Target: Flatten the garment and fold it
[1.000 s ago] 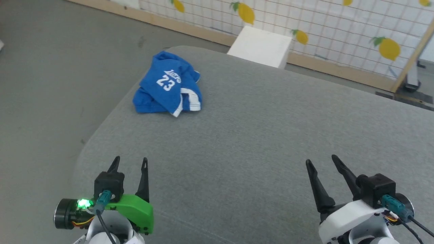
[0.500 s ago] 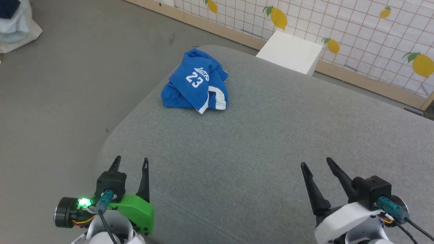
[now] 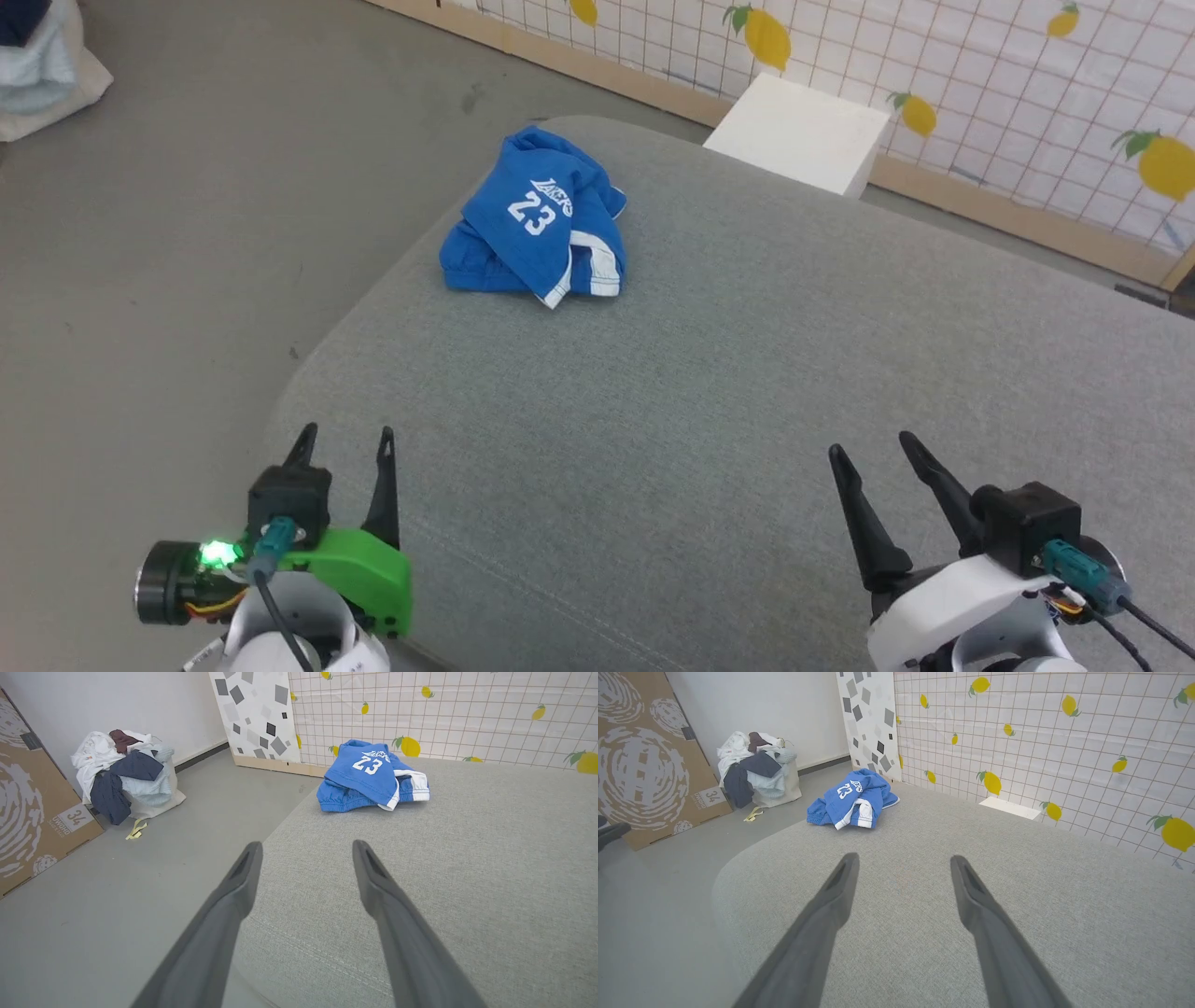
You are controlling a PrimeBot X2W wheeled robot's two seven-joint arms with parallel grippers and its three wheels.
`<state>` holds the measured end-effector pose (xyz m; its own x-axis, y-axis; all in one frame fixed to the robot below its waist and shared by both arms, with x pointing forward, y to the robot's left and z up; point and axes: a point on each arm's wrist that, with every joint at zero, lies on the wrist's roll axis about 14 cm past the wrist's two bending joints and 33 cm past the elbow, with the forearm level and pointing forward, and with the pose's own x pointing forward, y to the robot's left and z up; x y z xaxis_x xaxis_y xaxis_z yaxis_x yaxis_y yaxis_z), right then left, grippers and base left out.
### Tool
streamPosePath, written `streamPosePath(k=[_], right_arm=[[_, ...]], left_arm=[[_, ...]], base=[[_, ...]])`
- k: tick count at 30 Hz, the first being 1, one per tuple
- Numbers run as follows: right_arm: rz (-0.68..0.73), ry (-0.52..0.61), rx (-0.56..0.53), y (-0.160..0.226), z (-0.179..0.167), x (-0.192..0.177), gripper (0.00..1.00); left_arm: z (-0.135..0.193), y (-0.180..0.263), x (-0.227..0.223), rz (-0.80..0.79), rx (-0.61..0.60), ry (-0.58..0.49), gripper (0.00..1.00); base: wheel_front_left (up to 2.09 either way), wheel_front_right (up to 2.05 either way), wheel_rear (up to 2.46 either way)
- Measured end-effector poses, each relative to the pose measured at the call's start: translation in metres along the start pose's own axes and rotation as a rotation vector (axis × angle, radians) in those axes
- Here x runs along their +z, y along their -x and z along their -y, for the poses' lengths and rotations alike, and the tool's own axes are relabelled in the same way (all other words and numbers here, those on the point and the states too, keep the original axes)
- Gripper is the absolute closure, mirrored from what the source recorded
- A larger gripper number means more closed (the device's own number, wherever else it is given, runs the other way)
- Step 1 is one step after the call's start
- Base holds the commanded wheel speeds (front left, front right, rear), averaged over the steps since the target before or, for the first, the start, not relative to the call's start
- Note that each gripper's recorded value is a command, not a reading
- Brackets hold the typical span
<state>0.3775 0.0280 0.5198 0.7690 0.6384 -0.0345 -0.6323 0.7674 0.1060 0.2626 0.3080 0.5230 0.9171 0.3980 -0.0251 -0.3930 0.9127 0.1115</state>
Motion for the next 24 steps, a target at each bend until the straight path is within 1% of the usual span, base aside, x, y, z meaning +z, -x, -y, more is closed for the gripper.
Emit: streamPosePath(k=[2, 5, 8, 15, 18, 22, 24], right_arm=[[-0.006, -0.004, -0.006, -0.001, 0.003, -0.001, 0.0], [-0.015, 0.002, -0.017, -0.002, 0.011, -0.003, 0.0], [-0.025, 0.018, -0.033, -0.004, 0.023, -0.005, 0.0], [-0.029, 0.042, -0.1, -0.009, 0.061, -0.007, 0.0], [-0.036, 0.054, -0.14, -0.009, 0.081, -0.012, 0.0], [-0.042, 0.067, -0.197, -0.008, 0.108, -0.018, 0.0], [-0.049, 0.068, -0.23, -0.006, 0.122, -0.023, 0.0]], left_arm=[[0.001, -0.005, 0.002, -0.001, -0.007, 0.003, 0.0], [0.008, -0.02, 0.01, -0.003, -0.049, -0.005, 0.0], [0.017, -0.042, 0.024, 0.005, -0.109, -0.037, 0.0], [0.029, -0.108, 0.059, 0.024, -0.213, -0.104, 0.0], [0.035, -0.143, 0.073, 0.018, -0.253, -0.157, 0.0], [0.05, -0.184, 0.082, -0.015, -0.305, -0.195, 0.0], [0.06, -0.205, 0.077, -0.063, -0.337, -0.22, 0.0]], base=[[0.0, 0.0, 0.0], [0.0, 0.0, 0.0], [0.0, 0.0, 0.0], [0.0, 0.0, 0.0], [0.0, 0.0, 0.0], [0.0, 0.0, 0.0], [0.0, 0.0, 0.0]])
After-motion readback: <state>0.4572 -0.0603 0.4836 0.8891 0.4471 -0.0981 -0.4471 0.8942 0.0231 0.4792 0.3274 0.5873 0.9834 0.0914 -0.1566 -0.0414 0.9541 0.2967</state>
